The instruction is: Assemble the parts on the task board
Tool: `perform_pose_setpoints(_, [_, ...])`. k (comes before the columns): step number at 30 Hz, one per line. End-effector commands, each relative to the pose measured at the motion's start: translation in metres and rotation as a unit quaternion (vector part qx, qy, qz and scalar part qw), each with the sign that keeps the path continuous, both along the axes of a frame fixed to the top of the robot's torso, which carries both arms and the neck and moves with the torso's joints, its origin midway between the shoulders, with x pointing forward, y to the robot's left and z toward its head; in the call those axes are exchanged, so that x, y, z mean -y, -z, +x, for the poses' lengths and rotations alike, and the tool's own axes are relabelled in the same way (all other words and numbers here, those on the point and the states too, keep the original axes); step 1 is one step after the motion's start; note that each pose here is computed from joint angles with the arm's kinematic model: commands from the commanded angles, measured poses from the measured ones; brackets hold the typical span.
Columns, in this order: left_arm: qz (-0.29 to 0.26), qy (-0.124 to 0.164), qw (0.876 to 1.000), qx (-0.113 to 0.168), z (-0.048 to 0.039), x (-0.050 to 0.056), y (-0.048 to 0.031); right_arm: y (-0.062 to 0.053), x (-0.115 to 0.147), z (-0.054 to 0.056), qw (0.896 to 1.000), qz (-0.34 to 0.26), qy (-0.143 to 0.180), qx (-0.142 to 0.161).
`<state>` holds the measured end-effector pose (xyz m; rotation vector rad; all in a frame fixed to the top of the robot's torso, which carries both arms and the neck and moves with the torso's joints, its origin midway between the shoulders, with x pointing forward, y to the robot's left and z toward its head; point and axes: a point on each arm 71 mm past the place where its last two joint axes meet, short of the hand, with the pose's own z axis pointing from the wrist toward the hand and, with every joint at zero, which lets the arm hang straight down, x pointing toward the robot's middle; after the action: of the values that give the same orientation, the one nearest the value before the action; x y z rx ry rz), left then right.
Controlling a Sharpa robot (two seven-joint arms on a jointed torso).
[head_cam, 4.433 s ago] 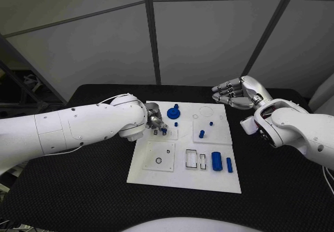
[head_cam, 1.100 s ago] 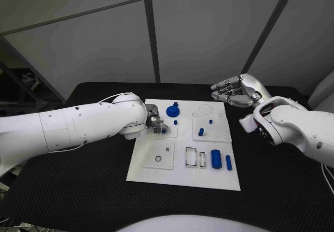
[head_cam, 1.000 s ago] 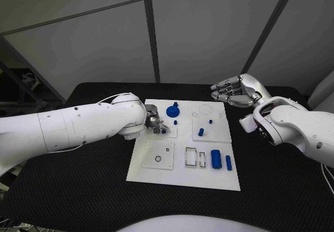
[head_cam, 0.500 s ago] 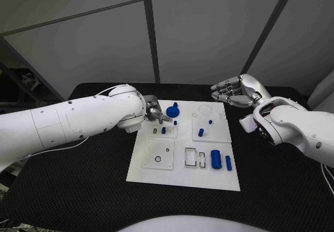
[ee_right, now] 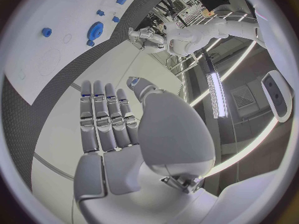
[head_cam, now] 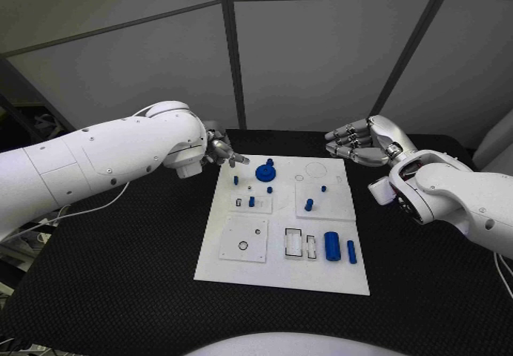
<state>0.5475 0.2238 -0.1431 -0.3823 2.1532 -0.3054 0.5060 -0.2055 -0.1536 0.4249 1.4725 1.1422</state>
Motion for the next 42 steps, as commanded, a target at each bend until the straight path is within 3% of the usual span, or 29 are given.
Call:
perform_pose_setpoints(1, [0.015,0.026,0.999,-0.036,0.0065,0.001,0.0032,-0.001,-0.002,0.0,1.0,0.002,-0.005,0.001])
perform_pose_setpoints(7, [0.036,0.018,0.998,-0.044,0.0223,-0.001,0.0081,-0.001,-0.003,0.0,1.0,0.002,-0.006,0.0])
perform_pose_setpoints(19, [0.072,0.022,0.995,-0.07,0.0344,0.003,0.0246,-0.001,-0.006,0.0,1.0,0.003,-0.01,-0.001])
perform_pose_setpoints(42, [0.082,0.036,0.992,-0.093,0.0345,0.008,0.0366,-0.001,-0.009,0.0,1.0,0.003,-0.012,-0.001])
